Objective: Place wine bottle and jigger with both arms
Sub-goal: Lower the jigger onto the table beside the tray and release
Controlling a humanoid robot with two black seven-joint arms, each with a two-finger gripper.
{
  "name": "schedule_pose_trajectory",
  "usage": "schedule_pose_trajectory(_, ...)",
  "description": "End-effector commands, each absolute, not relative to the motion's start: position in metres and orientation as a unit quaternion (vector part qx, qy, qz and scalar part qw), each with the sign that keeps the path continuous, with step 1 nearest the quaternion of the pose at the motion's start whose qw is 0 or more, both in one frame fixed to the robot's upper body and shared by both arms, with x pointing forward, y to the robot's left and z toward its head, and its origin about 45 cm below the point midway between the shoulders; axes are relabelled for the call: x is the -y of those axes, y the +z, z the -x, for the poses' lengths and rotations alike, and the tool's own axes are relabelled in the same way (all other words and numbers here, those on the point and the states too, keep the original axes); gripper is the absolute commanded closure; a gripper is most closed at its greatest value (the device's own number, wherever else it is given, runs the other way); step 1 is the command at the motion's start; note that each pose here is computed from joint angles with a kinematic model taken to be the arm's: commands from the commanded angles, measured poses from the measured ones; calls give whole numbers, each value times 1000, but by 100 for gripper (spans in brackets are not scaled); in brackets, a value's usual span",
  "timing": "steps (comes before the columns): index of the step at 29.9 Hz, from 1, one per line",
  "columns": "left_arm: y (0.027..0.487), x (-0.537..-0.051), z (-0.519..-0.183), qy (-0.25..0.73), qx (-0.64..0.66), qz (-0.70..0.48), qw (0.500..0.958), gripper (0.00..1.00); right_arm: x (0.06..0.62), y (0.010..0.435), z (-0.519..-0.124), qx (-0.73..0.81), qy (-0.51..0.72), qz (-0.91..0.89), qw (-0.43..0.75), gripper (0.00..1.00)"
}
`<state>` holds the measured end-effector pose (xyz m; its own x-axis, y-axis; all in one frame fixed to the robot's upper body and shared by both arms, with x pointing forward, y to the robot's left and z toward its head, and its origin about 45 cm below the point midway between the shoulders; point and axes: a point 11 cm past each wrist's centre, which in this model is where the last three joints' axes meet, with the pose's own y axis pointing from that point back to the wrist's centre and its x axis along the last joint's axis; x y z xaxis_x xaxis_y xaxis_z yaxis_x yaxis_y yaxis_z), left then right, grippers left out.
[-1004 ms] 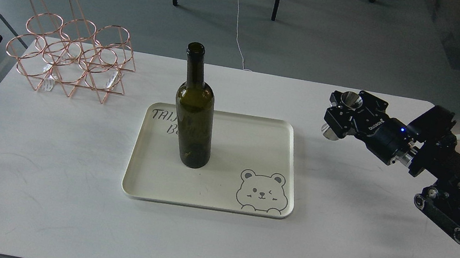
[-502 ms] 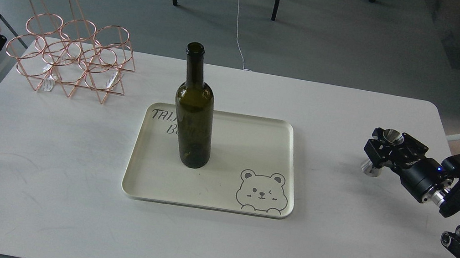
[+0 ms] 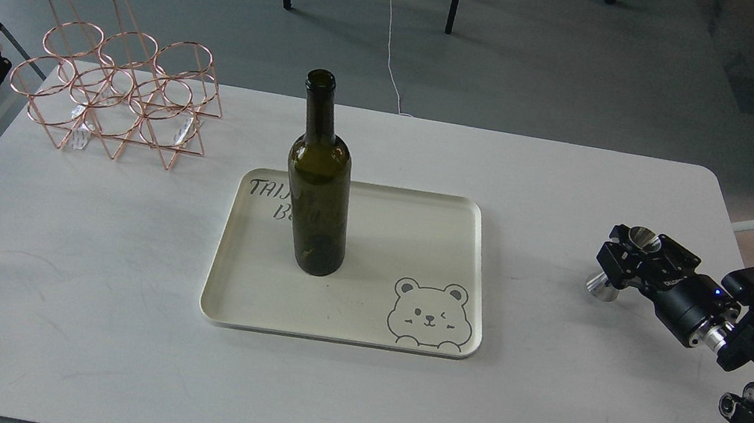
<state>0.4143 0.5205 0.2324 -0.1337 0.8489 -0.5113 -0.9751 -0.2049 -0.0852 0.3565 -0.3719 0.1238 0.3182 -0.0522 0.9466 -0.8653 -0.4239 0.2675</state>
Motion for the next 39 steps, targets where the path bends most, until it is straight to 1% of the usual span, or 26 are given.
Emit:
schedule_pose_trajectory(1, 233, -521, -414, 741, -135, 233, 615, 1, 373, 122, -355, 329, 479, -694, 424, 80)
schedule_pose_trajectory(2, 233, -521, -414, 741, -135, 233, 615, 2, 373, 121, -353, 329, 478, -695, 425, 78)
schedule_pose_trajectory(10, 233, -521, -414, 741, -135, 233, 615, 1, 373, 119, -351, 329, 475, -696, 425, 72)
schedule_pose_trajectory(11, 233, -521, -414, 741, -135, 234, 615, 1, 373, 119, -351, 329, 475, -697, 425, 70)
schedule_pose_trajectory(14, 234, -521, -415, 741, -134, 234, 615, 1, 375, 119, -350, 327, 476, -696, 427, 57)
schedule_pose_trajectory(15, 234, -521, -415, 740, -135, 234, 615, 1, 376, 119, -349, 327, 476, -696, 427, 55)
schedule_pose_trajectory(21, 233, -520, -415, 740, -136, 235, 615, 1, 376, 119, -348, 326, 475, -698, 427, 48)
schedule_pose_trajectory(25, 234, -521, -415, 741, -135, 236, 614, 1, 383, 123, -339, 322, 472, -700, 429, 40)
schedule_pose_trajectory(28, 237, -521, -416, 740, -133, 238, 615, 1, 389, 130, -329, 317, 471, -705, 424, 31)
schedule_pose_trajectory(30, 240, -520, -418, 738, -131, 240, 616, 1, 394, 137, -320, 312, 471, -709, 423, 23)
schedule_pose_trajectory(32, 240, -520, -418, 738, -131, 240, 616, 1, 397, 141, -315, 312, 469, -711, 422, 22)
schedule_pose_trajectory(39, 240, -519, -419, 738, -131, 241, 617, 1, 417, 159, -313, 317, 476, -696, 434, 21)
